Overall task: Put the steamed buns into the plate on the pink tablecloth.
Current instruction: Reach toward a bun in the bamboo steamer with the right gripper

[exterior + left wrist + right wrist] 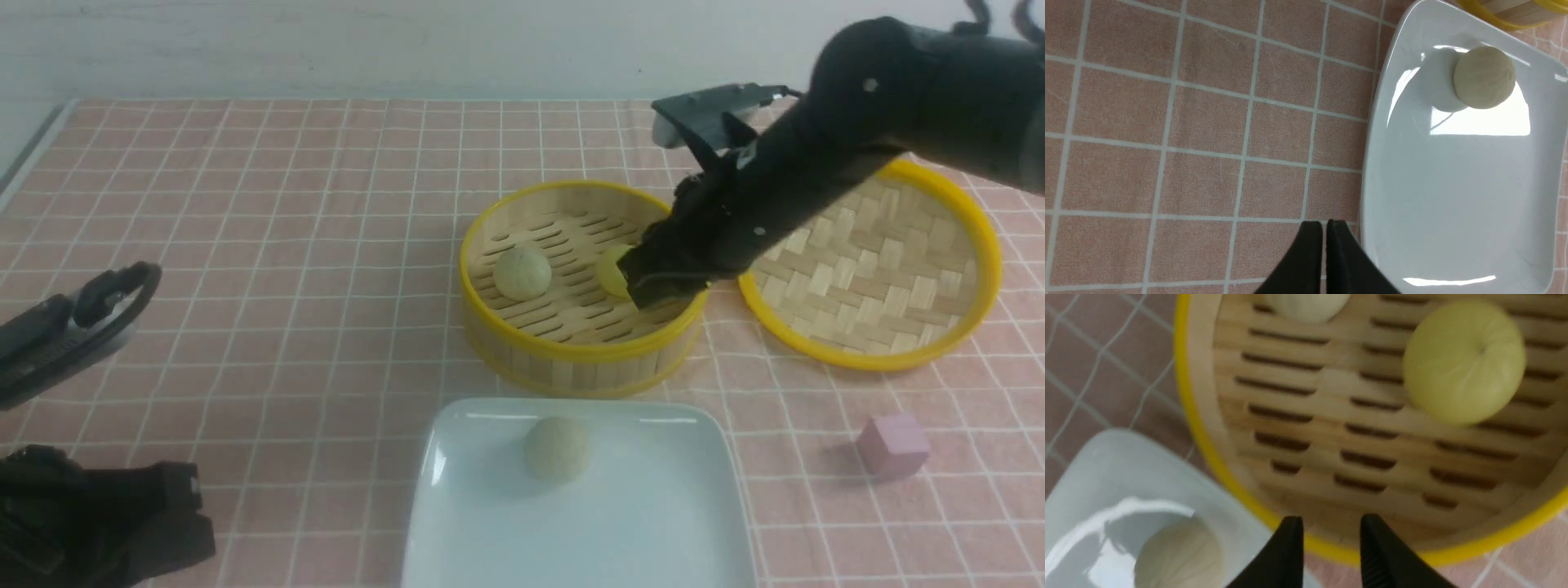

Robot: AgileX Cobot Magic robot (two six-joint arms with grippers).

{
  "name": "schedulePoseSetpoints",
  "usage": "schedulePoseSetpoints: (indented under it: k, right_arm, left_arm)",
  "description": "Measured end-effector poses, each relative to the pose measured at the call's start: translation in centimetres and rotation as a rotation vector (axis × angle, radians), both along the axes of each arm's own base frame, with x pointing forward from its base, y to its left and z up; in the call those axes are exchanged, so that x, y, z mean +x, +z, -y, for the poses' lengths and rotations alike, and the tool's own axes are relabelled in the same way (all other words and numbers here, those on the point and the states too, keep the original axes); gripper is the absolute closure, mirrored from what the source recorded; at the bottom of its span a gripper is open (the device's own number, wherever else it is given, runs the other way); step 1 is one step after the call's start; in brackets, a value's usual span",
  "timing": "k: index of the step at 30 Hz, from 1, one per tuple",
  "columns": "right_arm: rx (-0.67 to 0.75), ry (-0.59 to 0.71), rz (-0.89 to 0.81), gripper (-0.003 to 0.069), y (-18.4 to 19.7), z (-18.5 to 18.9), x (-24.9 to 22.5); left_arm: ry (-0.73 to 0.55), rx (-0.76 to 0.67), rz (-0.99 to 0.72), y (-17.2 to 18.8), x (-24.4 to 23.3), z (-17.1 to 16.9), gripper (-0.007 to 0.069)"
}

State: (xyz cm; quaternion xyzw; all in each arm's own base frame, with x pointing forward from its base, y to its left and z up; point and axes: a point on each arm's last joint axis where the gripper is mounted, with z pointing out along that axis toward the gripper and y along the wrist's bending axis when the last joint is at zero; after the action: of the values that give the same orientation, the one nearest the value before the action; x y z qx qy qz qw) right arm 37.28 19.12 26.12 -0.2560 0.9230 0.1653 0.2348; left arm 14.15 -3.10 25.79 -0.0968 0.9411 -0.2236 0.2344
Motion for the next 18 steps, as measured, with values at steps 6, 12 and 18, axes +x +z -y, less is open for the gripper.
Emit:
schedulePoseSetpoints:
  k: [6,12,18]
  right_arm:
    - [-0.048,-0.042,0.103,0.0309,-0.9,-1.3,4.9]
    - [-0.117,-0.102,0.128,0.0306,-4.0,-1.3,7.1]
    - [-0.106,-0.147,0.097,0.0537,-5.4,-1.5,7.5]
  left_arm:
    - [0.009,0.002,0.015,0.1,0.1,-0.1,0.0526]
    - [0.008,0.001,0.013,0.1,0.1,0.0,0.0499]
    - [0.009,-0.003,0.012,0.1,0.1,0.0,0.0494]
